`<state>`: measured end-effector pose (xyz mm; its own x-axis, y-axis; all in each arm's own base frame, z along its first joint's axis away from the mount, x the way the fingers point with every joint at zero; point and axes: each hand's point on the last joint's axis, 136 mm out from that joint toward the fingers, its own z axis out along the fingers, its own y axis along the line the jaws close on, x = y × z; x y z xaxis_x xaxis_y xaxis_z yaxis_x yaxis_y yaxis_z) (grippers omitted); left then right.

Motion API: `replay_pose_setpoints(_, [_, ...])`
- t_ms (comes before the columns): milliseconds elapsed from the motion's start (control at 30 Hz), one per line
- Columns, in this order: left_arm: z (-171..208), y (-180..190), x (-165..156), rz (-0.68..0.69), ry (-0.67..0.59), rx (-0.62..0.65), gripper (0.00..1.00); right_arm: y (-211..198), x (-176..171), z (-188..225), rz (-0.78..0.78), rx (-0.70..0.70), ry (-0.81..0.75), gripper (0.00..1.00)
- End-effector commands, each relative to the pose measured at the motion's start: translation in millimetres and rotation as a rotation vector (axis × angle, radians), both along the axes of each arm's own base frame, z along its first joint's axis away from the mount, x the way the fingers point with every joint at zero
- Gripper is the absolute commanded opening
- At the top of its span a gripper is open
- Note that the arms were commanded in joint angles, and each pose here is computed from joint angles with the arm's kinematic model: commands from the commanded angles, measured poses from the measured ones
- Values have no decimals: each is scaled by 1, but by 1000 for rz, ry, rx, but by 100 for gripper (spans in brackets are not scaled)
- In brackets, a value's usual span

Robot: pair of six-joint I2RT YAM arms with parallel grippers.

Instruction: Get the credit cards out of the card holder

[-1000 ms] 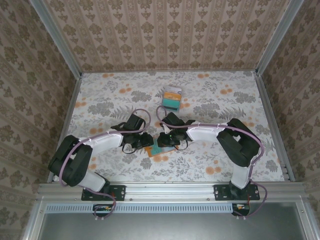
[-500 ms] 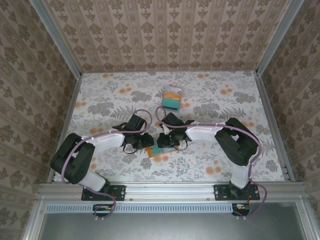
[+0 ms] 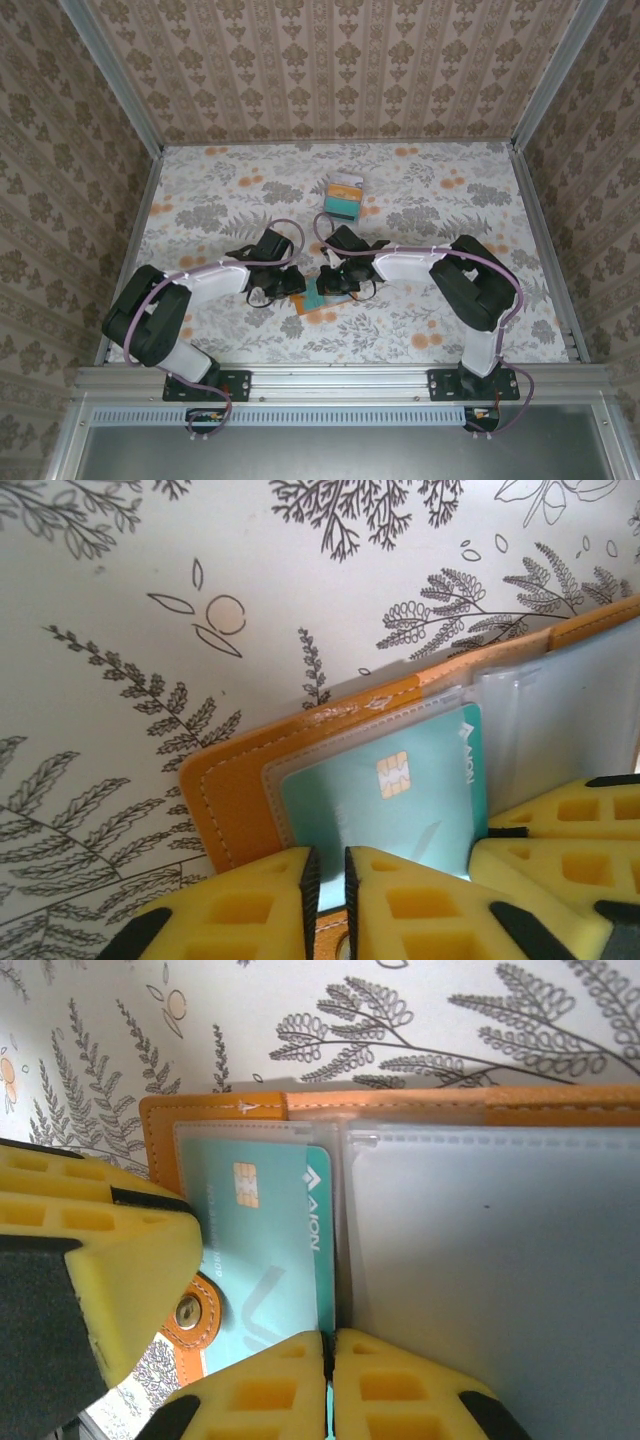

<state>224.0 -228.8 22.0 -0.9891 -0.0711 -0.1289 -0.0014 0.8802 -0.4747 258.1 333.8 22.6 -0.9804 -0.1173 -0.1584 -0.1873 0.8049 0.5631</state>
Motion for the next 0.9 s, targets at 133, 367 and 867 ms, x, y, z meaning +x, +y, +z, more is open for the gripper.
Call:
replay_pose_setpoints(133, [-19, 14, -13, -29, 50, 108, 10, -8, -1, 0, -31, 17, 5, 8])
replay_pose_setpoints(367, [-20, 15, -14, -33, 54, 115, 8, -16, 1, 0, -50, 13, 5, 5])
replay_pose_setpoints(867, [-14, 10, -11, -44, 42, 92, 8, -23, 3, -1, -74, 36, 21, 9])
